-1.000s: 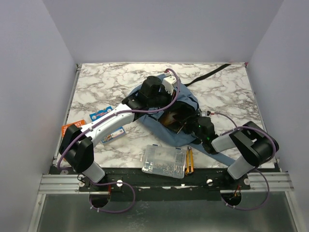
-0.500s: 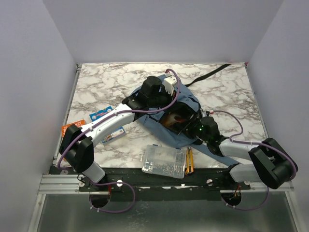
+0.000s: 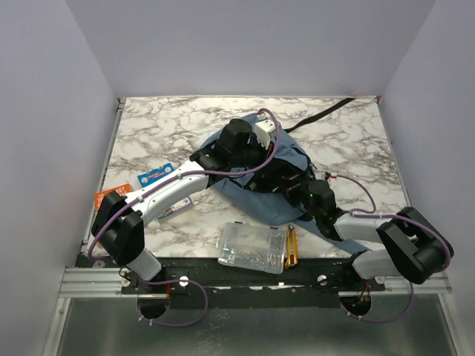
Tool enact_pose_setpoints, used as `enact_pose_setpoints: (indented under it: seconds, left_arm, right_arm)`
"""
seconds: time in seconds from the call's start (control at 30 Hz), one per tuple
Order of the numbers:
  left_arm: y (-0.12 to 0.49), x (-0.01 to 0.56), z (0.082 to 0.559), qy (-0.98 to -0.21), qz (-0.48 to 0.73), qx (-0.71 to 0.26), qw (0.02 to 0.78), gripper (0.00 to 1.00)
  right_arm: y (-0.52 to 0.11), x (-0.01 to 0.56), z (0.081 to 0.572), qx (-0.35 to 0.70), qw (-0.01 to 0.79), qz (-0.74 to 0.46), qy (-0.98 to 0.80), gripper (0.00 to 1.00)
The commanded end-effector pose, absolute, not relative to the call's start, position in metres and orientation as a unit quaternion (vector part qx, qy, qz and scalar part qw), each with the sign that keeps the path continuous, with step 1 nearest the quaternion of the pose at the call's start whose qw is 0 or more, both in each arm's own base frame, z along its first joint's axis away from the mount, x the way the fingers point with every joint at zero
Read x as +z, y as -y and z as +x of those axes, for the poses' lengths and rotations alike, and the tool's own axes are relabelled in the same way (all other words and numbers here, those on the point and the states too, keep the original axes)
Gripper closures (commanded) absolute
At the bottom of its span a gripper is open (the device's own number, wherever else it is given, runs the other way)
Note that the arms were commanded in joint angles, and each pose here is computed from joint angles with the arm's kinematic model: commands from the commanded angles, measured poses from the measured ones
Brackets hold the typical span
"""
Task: Pack the student bag
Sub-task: Place the book in the student bag, then pick up the book from the center of the board.
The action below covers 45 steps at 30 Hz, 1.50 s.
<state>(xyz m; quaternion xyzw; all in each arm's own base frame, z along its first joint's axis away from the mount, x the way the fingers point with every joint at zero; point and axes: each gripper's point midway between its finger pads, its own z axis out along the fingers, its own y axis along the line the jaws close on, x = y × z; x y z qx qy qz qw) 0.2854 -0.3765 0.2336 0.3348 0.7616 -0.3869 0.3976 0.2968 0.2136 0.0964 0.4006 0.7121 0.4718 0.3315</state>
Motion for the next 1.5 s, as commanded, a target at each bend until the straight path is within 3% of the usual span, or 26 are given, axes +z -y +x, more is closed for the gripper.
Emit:
enact_pose_setpoints:
  seconds: [0.0,0.2,0.37,0.57,0.77,0.9,0.97,1.07,1.13,1.3,1.37,1.4,1.47]
  left_arm:
    - [0.379,0.269,0.292,-0.733,0.355,-0.372,0.445,1.0]
    - [0.378,0.26,0.287,-0.727,0.394,-0.358,0.434,1.0]
    - [0.373,0.235,0.288,-0.747,0.39,-0.343,0.414,1.0]
    - [0.37,0.229,0.288,-0.755,0.376,-0.342,0.415,1.0]
    - [0.374,0.227,0.287,-0.765,0.358,-0.355,0.401,1.0]
    - [0.376,0.228,0.282,-0.775,0.342,-0.372,0.379,0.99]
    - [0.374,0.229,0.278,-0.785,0.326,-0.38,0.364,0.89]
    - [0.363,0.236,0.271,-0.792,0.3,-0.386,0.366,0.58]
    - [0.351,0.242,0.264,-0.794,0.288,-0.386,0.37,0.43]
    - [0.299,0.256,0.248,-0.814,0.252,-0.368,0.372,0.28]
    - [0.268,0.254,0.246,-0.828,0.218,-0.352,0.379,0.17]
    - [0.252,0.254,0.243,-0.833,0.199,-0.347,0.381,0.04]
    - [0.215,0.247,0.244,-0.85,0.148,-0.331,0.382,0.02]
  right_arm:
    - [-0.227,0.151,0.349,0.517,0.381,0.438,-0.629,1.0]
    - [-0.276,0.116,0.347,0.493,0.332,0.376,-0.711,0.97]
    - [-0.271,0.083,0.328,0.459,0.326,0.337,-0.754,0.52]
    - [-0.263,0.06,0.303,0.4,0.301,0.267,-0.823,0.35]
    - [-0.243,0.066,0.274,0.34,0.28,0.225,-0.869,0.22]
    - [-0.224,0.091,0.261,0.32,0.31,0.191,-0.875,0.21]
    - [-0.216,0.105,0.251,0.313,0.324,0.162,-0.878,0.22]
    - [-0.202,0.125,0.237,0.296,0.351,0.101,-0.883,0.22]
    - [-0.188,0.134,0.23,0.269,0.362,0.076,-0.889,0.22]
    - [-0.168,0.177,0.222,0.247,0.405,0.046,-0.879,0.18]
    - [-0.17,0.194,0.223,0.256,0.414,0.038,-0.873,0.19]
    - [-0.174,0.205,0.225,0.264,0.42,0.034,-0.868,0.19]
    - [-0.181,0.221,0.231,0.273,0.427,0.028,-0.862,0.19]
